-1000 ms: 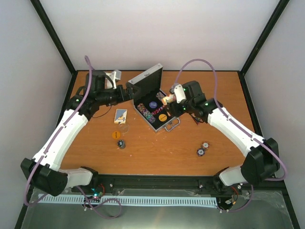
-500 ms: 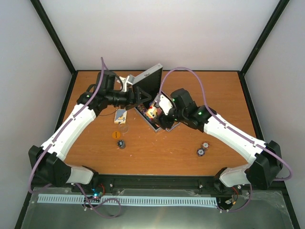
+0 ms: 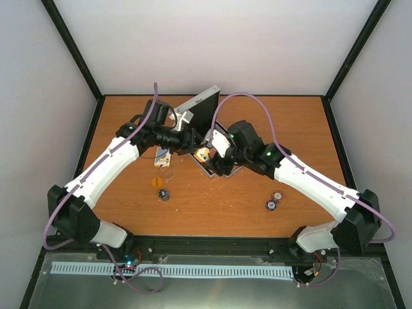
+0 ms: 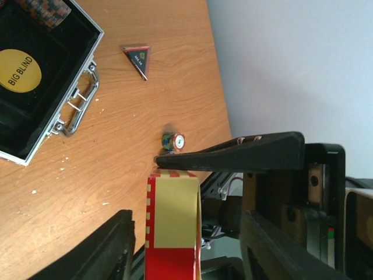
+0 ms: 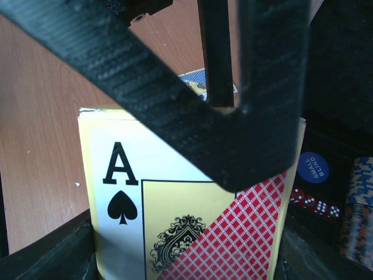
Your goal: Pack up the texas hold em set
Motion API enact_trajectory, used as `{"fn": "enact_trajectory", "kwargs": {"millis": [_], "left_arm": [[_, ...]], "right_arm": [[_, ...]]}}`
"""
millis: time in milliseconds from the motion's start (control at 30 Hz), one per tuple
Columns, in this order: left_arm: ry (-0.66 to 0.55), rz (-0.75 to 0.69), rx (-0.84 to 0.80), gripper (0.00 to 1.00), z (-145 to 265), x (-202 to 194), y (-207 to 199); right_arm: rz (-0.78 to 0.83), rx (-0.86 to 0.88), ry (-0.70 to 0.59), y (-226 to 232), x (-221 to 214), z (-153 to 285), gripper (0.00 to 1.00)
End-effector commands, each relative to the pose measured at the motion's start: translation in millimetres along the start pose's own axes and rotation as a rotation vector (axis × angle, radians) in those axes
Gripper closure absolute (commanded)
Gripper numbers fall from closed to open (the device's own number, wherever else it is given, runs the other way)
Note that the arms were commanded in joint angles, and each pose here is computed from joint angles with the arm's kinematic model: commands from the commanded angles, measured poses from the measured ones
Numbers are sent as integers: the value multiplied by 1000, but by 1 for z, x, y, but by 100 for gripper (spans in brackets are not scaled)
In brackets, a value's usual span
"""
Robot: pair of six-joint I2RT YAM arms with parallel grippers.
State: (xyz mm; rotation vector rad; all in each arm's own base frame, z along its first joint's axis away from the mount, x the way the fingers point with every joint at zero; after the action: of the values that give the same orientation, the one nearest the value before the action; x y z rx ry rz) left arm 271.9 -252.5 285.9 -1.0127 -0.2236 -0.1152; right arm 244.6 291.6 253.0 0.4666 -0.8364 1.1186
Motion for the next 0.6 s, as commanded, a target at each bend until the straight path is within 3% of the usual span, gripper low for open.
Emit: {"fn": "enact_trajectory", "kwargs": {"millis": [0,433,567], "left_arm": [[14,-20,-11,54,2,-1,-8],[39,-4,-71,80,-2,-3,-12],[25,2,-79,89,-2,-3,-12]], "right_arm": [[49,-23,-67,-1,22,7,41],[50,-64,-60,-6,21,6,39],[29,-112,-65,-12,22,10,33]]}}
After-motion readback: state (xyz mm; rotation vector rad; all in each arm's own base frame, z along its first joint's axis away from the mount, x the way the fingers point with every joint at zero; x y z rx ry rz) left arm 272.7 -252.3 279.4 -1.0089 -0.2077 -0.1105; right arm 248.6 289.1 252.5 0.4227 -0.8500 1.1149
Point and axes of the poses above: each gripper's point midway between its finger pads, its own z axis back along the fingers, its own y axis along the line the jaws close on, x = y × z, the point moved 3 cm from there along z, back along the fingers, and after that the axes turned 3 degrees about z, right-handed, at the moved point
